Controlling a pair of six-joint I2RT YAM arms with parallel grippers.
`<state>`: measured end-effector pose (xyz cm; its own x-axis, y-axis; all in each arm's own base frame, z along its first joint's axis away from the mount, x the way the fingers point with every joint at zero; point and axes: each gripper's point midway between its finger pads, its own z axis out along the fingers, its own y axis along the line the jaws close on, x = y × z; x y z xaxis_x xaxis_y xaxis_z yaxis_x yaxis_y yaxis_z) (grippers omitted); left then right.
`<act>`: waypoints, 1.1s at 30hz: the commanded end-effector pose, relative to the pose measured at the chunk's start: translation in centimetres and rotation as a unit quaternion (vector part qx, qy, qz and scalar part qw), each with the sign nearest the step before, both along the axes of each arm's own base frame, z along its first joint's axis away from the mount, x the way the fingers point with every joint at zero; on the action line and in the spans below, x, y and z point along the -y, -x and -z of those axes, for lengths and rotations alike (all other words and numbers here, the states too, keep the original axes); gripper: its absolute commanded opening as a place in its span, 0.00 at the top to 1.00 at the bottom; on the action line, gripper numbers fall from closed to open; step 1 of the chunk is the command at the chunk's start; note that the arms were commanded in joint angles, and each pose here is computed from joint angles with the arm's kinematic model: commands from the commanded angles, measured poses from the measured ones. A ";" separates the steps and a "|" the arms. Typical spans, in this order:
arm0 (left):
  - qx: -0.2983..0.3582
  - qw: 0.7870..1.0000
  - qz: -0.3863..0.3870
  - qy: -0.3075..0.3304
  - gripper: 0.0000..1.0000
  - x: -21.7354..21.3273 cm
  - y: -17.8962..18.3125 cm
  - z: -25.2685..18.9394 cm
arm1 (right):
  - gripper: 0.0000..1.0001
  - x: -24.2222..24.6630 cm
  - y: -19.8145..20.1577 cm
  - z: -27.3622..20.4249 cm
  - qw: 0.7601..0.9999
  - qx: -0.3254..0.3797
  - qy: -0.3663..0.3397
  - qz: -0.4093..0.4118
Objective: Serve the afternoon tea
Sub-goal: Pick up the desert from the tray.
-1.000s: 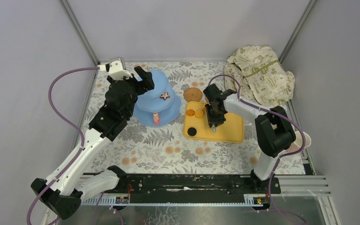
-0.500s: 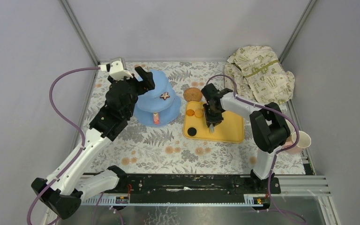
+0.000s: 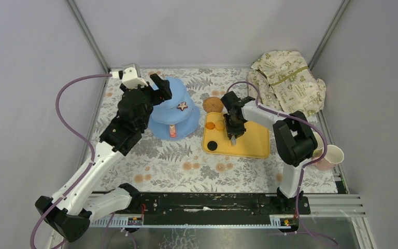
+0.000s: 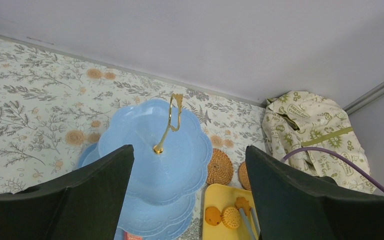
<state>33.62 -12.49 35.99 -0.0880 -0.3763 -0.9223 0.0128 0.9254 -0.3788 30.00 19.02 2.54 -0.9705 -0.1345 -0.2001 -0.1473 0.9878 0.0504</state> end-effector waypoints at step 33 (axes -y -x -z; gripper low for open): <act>0.014 1.000 0.010 0.015 0.11 0.4 -1.0 -0.3 | 0.63 0.3 -3.0 -0.4 0.999 0.009 0.044 -0.006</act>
<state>34.18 -12.69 35.44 -0.1054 -0.3731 -0.9218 0.0231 0.9258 -0.3773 31.51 18.79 1.99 -0.9717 -0.1586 -0.1751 -0.1580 0.9873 -0.0176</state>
